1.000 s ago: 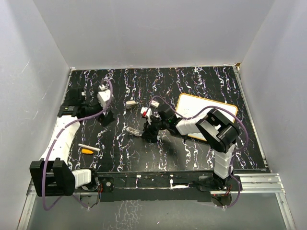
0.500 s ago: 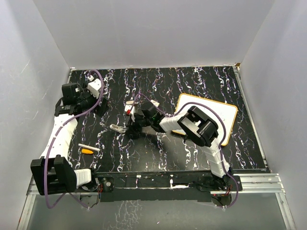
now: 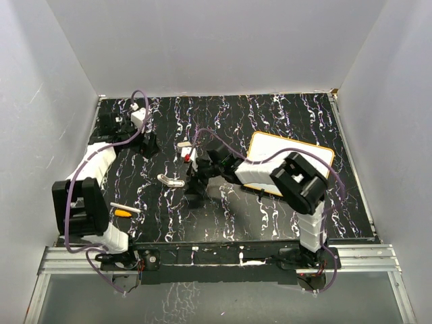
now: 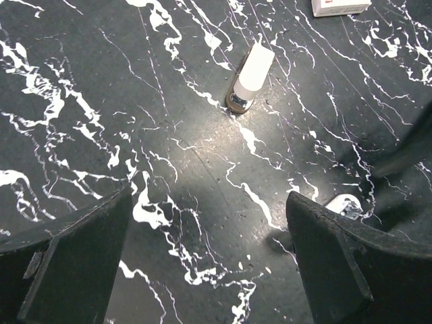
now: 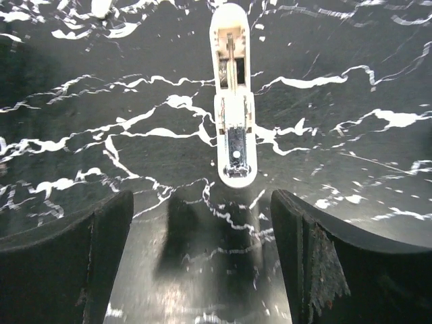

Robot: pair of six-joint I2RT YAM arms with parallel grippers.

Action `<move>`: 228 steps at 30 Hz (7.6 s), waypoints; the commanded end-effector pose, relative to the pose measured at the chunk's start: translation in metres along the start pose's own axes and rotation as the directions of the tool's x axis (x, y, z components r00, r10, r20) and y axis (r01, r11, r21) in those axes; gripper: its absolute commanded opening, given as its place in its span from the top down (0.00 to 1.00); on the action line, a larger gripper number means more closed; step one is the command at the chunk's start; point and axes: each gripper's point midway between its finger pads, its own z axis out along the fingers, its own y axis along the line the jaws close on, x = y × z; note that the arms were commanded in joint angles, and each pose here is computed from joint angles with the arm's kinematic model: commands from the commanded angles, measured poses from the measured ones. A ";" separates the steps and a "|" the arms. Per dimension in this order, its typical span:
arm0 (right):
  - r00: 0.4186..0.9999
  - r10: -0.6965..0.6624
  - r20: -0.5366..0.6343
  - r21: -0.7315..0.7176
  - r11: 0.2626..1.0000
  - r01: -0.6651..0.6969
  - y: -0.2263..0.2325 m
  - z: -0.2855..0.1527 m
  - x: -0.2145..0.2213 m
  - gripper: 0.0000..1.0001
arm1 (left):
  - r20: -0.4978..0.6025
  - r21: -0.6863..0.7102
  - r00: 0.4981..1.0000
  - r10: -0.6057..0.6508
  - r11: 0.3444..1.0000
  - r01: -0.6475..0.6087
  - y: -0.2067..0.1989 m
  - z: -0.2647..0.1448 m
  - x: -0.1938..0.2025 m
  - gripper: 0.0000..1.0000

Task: Load the staples into the stapler

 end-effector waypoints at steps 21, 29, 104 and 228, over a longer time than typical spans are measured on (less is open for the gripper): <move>0.993 -0.075 0.087 0.074 0.995 0.068 0.023 -0.195 -0.070 0.14 | 0.073 0.369 0.945 0.320 0.871 -0.324 -0.043 0.136 0.023 0.37; 0.991 -0.044 0.129 0.077 0.996 0.034 0.020 -0.205 -0.067 0.14 | 0.097 0.383 0.937 0.335 0.857 -0.345 -0.050 0.149 0.032 0.55; 0.991 -0.061 0.116 0.075 0.996 0.053 -0.057 -0.056 -0.025 0.86 | 0.166 0.618 0.903 0.396 0.672 -0.408 -0.170 0.077 0.072 1.00; 0.996 0.086 -0.014 0.127 0.988 -0.084 -0.022 -0.121 0.039 0.47 | 0.187 0.637 0.886 0.424 0.635 -0.438 -0.194 0.092 0.069 1.00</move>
